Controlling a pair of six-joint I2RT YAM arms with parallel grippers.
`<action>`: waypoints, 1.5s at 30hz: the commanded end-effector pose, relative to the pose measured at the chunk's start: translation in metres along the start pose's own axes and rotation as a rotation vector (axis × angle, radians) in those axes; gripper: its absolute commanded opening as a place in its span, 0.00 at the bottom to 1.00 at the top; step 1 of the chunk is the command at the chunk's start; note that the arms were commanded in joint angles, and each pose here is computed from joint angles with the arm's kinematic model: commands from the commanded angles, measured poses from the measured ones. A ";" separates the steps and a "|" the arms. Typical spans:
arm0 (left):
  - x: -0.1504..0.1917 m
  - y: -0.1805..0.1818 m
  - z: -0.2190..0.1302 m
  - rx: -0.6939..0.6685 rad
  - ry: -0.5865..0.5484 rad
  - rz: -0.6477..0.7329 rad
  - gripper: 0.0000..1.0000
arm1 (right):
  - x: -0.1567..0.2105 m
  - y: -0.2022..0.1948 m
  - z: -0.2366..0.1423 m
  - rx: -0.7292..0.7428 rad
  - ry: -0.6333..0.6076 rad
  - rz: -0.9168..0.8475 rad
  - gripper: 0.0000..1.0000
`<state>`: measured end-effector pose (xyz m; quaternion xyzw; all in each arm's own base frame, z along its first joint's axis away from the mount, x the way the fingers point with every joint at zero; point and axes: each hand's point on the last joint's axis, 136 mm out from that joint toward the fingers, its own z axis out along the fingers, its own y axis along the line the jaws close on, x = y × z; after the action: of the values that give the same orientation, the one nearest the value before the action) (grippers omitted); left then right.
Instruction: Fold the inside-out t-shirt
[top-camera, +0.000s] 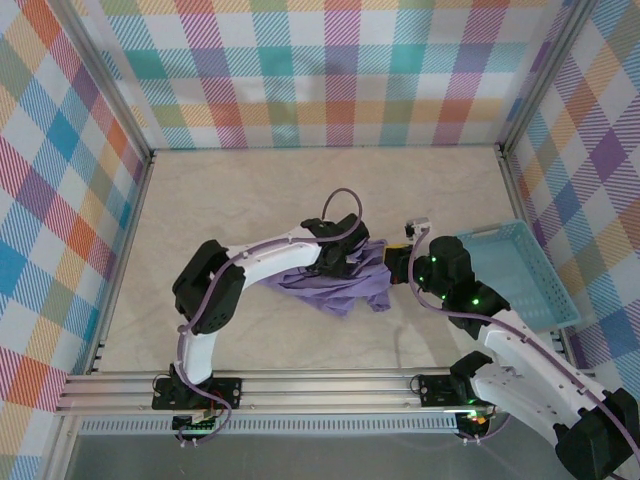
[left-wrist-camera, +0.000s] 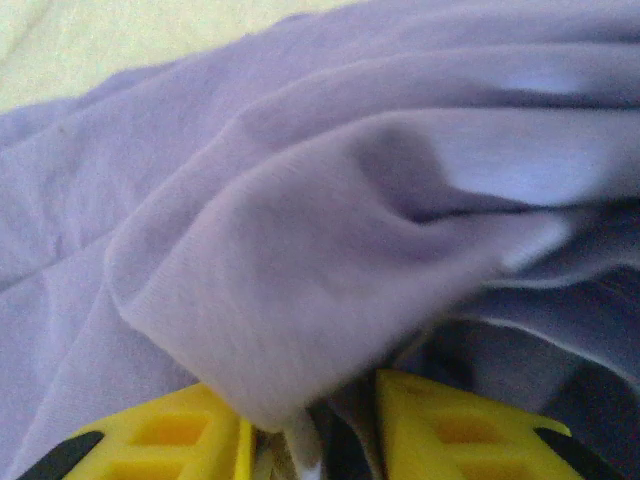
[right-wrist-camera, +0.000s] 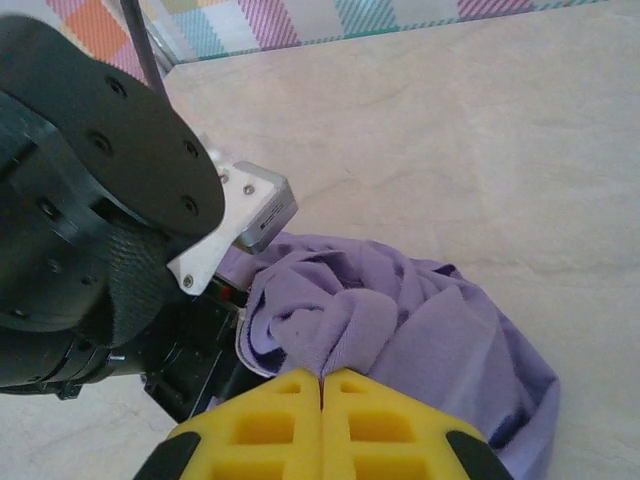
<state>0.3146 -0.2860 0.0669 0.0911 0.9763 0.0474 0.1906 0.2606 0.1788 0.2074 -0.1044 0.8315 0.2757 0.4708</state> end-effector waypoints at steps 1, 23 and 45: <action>0.002 0.020 0.004 -0.063 0.031 -0.018 0.21 | -0.010 -0.009 -0.007 0.067 -0.031 0.005 0.00; -0.015 0.160 -0.122 0.241 -0.333 -0.490 0.04 | -0.096 -0.049 -0.012 0.036 -0.095 0.244 0.00; -0.012 0.038 -0.085 0.189 -0.277 0.115 0.69 | -0.079 0.041 -0.020 -0.247 -0.010 0.135 0.00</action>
<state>0.2878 -0.2477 0.1562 0.1431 0.9412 -0.0772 0.2963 0.2808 0.1933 0.2649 -0.0896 0.8151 0.3865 0.4222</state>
